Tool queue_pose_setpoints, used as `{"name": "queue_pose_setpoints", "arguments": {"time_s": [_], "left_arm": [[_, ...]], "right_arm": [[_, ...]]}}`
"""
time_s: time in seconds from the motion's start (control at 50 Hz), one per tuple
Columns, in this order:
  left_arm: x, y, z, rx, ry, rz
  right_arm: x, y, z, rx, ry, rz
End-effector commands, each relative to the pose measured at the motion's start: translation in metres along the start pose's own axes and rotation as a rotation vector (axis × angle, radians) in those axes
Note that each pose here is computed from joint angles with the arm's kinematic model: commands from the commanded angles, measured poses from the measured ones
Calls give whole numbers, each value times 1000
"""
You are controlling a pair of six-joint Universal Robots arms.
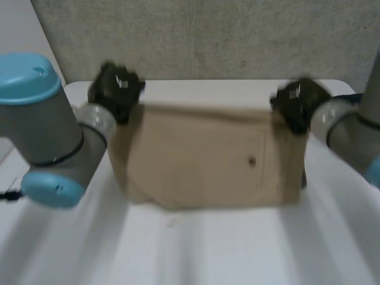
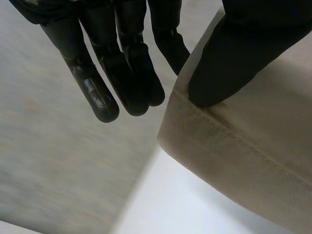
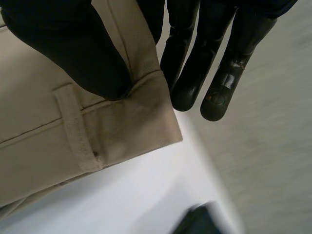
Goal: Fold the laundry.
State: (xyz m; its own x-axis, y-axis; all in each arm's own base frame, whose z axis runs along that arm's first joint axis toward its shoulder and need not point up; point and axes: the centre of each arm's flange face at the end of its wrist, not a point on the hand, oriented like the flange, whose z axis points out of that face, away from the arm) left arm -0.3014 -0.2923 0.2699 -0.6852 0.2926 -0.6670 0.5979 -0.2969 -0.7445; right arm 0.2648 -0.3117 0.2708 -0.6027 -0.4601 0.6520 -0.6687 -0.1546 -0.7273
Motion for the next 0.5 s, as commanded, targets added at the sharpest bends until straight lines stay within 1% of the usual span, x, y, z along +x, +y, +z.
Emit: {"name": "queue_pose_setpoints", "arguments": {"time_s": [0.02, 0.04, 0.06, 0.12, 0.16, 0.24, 0.28, 0.3, 0.34, 0.42, 0.44, 0.48, 0.5], "left_arm": [[-73, -72, 41, 416, -412, -18], [-79, -80, 40, 459, -448, -26], [-91, -95, 36, 538, -514, -43], [-107, -115, 26, 632, -586, -77], [-113, -124, 15, 668, -590, -115], [-111, -123, 2, 659, -554, -153], [-103, -115, -1, 626, -522, -153], [-92, -105, -3, 582, -478, -148], [-78, -92, -4, 526, -427, -144], [-44, -51, -9, 366, -298, -139], [-28, -32, -12, 292, -240, -132], [-12, -14, -16, 223, -186, -127], [-3, -4, -19, 189, -155, -124]], "right_arm": [[76, -94, 17, 403, 398, 90], [90, -111, 12, 495, 453, 119], [95, -118, 10, 538, 477, 132], [110, -136, -2, 645, 533, 178], [112, -140, -7, 661, 533, 188], [105, -136, -9, 635, 499, 197], [89, -124, -3, 580, 438, 199], [83, -120, -1, 562, 414, 198], [71, -108, 3, 517, 371, 194], [35, -70, 13, 375, 244, 190], [18, -51, 15, 307, 189, 189], [1, -32, 18, 243, 142, 184], [-16, -14, 20, 181, 95, 176]]}}
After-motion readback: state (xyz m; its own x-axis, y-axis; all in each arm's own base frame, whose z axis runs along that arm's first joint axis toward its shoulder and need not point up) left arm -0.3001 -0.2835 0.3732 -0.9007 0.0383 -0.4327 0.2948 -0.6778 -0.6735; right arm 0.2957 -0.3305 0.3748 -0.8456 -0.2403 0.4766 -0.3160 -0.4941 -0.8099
